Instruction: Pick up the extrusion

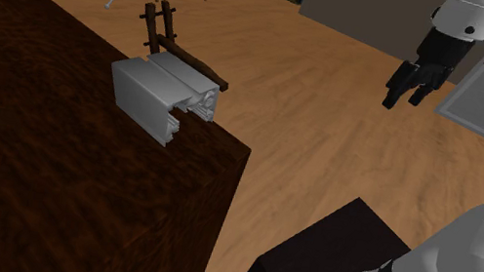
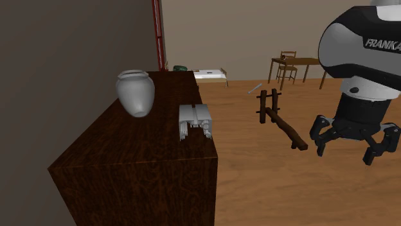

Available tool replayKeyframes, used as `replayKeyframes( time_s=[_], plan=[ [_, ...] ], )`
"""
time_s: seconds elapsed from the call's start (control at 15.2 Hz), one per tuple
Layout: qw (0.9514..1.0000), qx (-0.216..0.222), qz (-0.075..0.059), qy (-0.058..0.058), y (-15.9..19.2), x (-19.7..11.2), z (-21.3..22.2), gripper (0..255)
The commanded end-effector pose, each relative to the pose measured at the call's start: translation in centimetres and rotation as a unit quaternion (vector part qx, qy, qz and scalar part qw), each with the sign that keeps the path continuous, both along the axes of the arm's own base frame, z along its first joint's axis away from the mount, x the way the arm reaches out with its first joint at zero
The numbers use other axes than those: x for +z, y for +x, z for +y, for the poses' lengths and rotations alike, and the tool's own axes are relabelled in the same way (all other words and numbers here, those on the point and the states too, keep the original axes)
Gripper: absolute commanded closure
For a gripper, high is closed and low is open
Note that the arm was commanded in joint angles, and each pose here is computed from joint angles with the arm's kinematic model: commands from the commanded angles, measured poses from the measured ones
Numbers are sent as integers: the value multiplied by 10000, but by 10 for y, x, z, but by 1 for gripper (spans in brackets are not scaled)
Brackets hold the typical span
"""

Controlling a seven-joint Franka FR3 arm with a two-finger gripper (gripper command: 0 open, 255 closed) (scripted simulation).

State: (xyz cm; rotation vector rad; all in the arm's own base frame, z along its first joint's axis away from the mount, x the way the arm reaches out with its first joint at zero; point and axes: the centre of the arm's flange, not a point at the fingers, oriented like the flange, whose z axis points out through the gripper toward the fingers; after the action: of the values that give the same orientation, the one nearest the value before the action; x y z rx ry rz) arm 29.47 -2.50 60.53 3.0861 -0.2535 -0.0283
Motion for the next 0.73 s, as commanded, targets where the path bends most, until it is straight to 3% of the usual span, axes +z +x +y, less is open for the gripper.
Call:
replayKeyframes(
  time_s=[0.0, 0.66],
  plan=[
    [10000, 0, 0, 0, 0, 0, 0, 0],
    [9999, 117, 0, 111, 47, 0, 120, 0]
  ],
)
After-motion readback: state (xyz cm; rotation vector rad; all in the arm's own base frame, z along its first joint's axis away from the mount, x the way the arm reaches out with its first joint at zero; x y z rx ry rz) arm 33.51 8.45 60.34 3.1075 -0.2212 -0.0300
